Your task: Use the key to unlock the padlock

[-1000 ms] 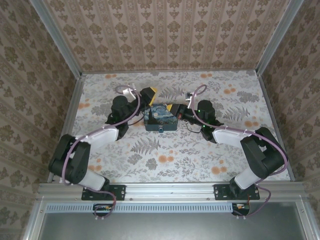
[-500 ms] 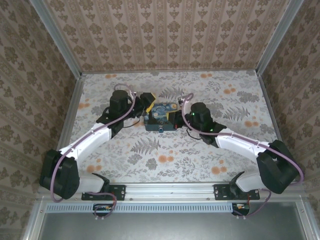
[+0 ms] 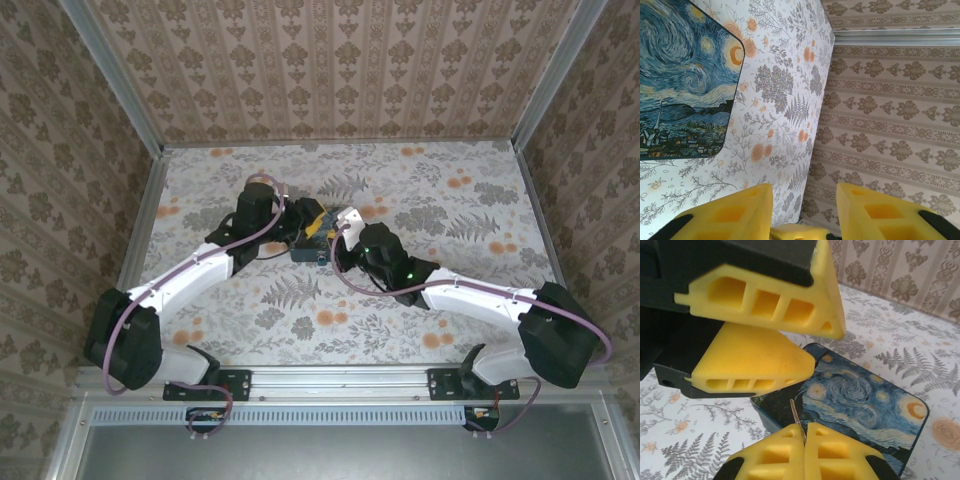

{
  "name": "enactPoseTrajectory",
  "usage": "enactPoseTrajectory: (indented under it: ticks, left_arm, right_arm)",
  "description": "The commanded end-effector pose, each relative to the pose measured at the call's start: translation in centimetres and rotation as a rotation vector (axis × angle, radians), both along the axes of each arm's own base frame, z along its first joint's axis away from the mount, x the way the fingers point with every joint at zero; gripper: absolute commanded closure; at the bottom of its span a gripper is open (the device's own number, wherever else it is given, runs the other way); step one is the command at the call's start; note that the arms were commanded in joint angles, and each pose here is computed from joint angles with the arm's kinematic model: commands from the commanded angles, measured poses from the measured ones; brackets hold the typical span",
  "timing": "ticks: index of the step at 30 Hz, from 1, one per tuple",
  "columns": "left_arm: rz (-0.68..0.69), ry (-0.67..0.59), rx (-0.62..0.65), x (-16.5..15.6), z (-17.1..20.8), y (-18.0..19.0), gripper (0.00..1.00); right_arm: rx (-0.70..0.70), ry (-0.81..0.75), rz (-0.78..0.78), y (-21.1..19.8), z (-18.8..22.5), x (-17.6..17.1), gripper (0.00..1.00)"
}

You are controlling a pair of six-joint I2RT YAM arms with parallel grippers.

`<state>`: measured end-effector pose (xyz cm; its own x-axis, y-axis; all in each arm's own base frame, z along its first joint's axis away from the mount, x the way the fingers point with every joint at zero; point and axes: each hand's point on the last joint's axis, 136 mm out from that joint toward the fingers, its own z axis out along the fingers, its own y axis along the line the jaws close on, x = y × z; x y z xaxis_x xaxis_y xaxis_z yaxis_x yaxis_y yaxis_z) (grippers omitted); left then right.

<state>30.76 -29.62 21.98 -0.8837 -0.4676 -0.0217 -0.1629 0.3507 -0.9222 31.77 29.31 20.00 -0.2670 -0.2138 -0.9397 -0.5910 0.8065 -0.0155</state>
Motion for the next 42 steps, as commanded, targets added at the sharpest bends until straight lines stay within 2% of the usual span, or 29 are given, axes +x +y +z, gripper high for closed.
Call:
enactPoseTrajectory:
  ticks: [1,13,34,35,39,42]
  left_arm:
    - [0.014,0.026,0.003,0.1,-0.1,-0.3,0.61]
    - [-0.006,0.048,0.014,-0.2,-1.0,-1.5,0.64]
    - [-0.007,0.053,0.021,-0.1,-1.5,-1.7,1.00]
    - [-0.006,0.051,0.023,-0.1,-1.5,-1.7,1.00]
    - [-0.001,0.003,0.034,0.3,-1.1,-1.2,1.00]
    - [0.020,-0.088,0.072,1.0,-0.4,0.1,1.00]
  right_arm:
    - [-0.021,-0.076,-0.030,-0.3,1.5,0.6,1.00]
    - [-0.022,-0.084,-0.024,0.0,1.7,0.6,1.00]
    - [-0.021,-0.071,-0.028,0.4,1.5,0.7,1.00]
    - [-0.024,-0.070,-0.033,0.3,1.5,0.8,0.95]
    - [-0.011,-0.054,-0.072,-0.8,2.1,0.7,0.61]
    - [0.040,-0.027,-0.111,-2.3,2.7,0.5,0.46]
